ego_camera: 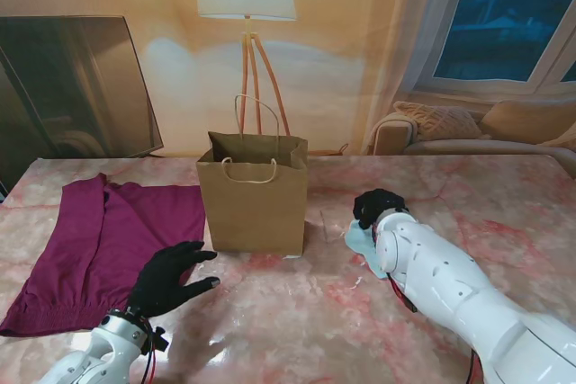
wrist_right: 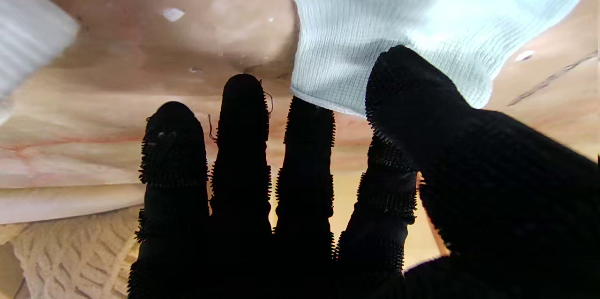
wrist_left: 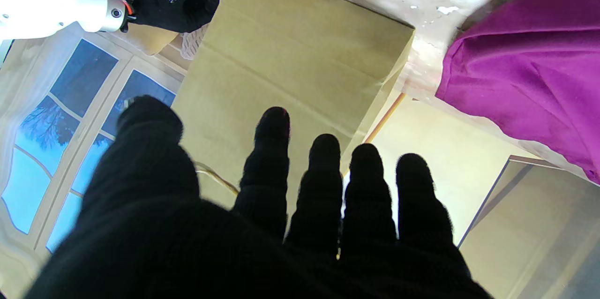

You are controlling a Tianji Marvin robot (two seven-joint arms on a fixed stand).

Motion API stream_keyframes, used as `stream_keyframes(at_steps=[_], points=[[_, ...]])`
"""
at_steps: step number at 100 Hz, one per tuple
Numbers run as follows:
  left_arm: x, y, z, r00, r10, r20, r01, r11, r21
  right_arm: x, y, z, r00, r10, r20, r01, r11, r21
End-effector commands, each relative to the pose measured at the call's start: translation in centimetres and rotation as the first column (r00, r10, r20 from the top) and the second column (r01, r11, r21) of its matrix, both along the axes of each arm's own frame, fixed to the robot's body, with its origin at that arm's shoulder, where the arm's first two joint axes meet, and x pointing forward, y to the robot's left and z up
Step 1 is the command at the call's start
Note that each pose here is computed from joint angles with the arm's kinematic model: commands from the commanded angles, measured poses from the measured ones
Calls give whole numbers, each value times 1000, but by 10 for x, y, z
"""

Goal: Fold the socks and the shorts into the kraft paper bag

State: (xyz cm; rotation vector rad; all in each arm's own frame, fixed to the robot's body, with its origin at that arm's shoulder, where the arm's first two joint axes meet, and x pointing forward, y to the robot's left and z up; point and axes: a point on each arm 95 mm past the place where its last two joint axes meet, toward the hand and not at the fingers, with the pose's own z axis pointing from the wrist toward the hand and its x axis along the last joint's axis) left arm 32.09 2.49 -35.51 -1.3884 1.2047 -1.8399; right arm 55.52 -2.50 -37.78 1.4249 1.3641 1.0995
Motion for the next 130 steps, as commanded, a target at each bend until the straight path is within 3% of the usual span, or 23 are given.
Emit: stream_keyframes(at_steps=[1,22,44,60,106,130], points=[[-1,-2,0,1000,-7,-1,7,1000,-6,-14,-4,-16,1000,15,-24,-15,1000,-8],[0,-3,1,1000,-9,2,9,1000,-5,-23,-4,3,996,33,85,-36,999,38],[1,-5,1,1000,-14,10,14,1000,-10,-42,-11,25,975,103,196,-111,993,32],[1,-7,2,1000,-17,15,17,1000,-12,-58,-25,33,961,162,223,-165,986,-1],[1,-10,4,1000,-26,18,26,1000,-11,-101,-55,16,929,345,136,-323,933,-161],[0,-10,5,1000,-26,16,26,1000,-8,-116,-57,17,914,402,51,-388,904,-178]])
